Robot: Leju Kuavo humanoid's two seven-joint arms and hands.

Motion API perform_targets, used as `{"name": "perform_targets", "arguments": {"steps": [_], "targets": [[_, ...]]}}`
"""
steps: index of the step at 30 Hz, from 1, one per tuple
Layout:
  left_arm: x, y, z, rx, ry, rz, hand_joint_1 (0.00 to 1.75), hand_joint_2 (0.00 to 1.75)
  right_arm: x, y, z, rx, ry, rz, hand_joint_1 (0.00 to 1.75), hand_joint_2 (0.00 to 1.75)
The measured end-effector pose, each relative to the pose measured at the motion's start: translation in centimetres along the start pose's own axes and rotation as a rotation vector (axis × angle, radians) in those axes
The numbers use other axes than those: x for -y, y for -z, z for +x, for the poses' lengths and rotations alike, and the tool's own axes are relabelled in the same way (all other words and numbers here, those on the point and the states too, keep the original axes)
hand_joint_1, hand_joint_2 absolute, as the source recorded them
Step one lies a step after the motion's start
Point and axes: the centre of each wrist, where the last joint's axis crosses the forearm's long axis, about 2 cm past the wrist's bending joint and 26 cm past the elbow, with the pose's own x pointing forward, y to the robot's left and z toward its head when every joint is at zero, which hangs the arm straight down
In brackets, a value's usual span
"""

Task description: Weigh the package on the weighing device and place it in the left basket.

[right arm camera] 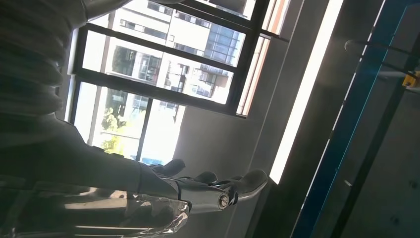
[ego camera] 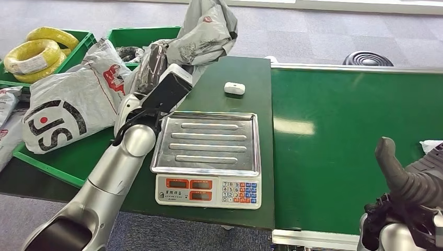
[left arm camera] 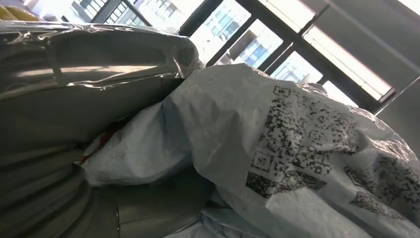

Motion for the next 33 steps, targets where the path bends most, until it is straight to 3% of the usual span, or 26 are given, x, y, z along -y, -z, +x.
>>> {"name": "perform_targets", "arguments": {"steps": [3,5,8,11,14,19,20,21,23,24,25,28,33], "targets": [[-2.5,0.7,0.4,0.013,0.092,0.123,1.73,1.75,0.1,-0.2,0.2,-0.006,-0.015,-0.014,0.00,1.75],[-4.9,1.1,-0.1,-0.032,0.232,0.200,1.64,1.75,0.2,-0.3,0.3,-0.012,-0.022,-0.021,0.00,1.75],[-9.1,1.2,-2.1,-0.138,0.452,0.301,1.55,1.75,0.2,-0.5,0.4,-0.024,-0.030,-0.029,0.00,1.75],[-12.5,0.4,-5.1,-0.244,0.524,0.348,1.55,1.75,0.4,-0.9,0.5,-0.038,-0.041,-0.041,0.00,1.75],[-14.4,-0.7,-7.2,-0.321,0.547,0.373,1.55,1.75,0.5,-1.1,0.5,-0.047,-0.047,-0.049,0.00,1.75],[-15.4,-1.4,-8.4,-0.369,0.563,0.386,1.50,1.75,0.5,-1.2,0.5,-0.048,-0.049,-0.051,0.00,1.75],[-15.4,-1.5,-8.5,-0.374,0.564,0.387,1.38,1.75,0.5,-1.2,0.5,-0.048,-0.049,-0.051,0.00,1.75],[-15.5,-1.5,-8.5,-0.381,0.566,0.387,1.13,1.75,0.5,-1.2,0.5,-0.048,-0.049,-0.051,0.00,1.75],[-15.6,-1.7,-8.8,-0.418,0.568,0.366,0.47,1.75,0.6,-1.3,0.5,-0.053,-0.051,-0.056,0.00,1.75],[-15.7,-1.9,-9.1,-0.455,0.570,0.341,0.22,1.75,0.8,-1.6,0.6,-0.060,-0.052,-0.059,0.00,1.75],[-15.8,-2.2,-9.6,-0.503,0.571,0.306,0.08,1.75,1.0,-1.9,0.6,-0.069,-0.054,-0.062,0.00,1.75],[-16.1,-4.6,-11.7,-0.653,0.597,0.207,0.00,1.75,1.9,-3.1,0.8,-0.100,-0.053,-0.057,0.00,1.75],[-17.3,-11.3,-15.2,-0.856,0.692,0.159,0.00,1.75,2.5,-4.3,0.6,-0.135,-0.037,-0.007,0.00,1.75]]}}
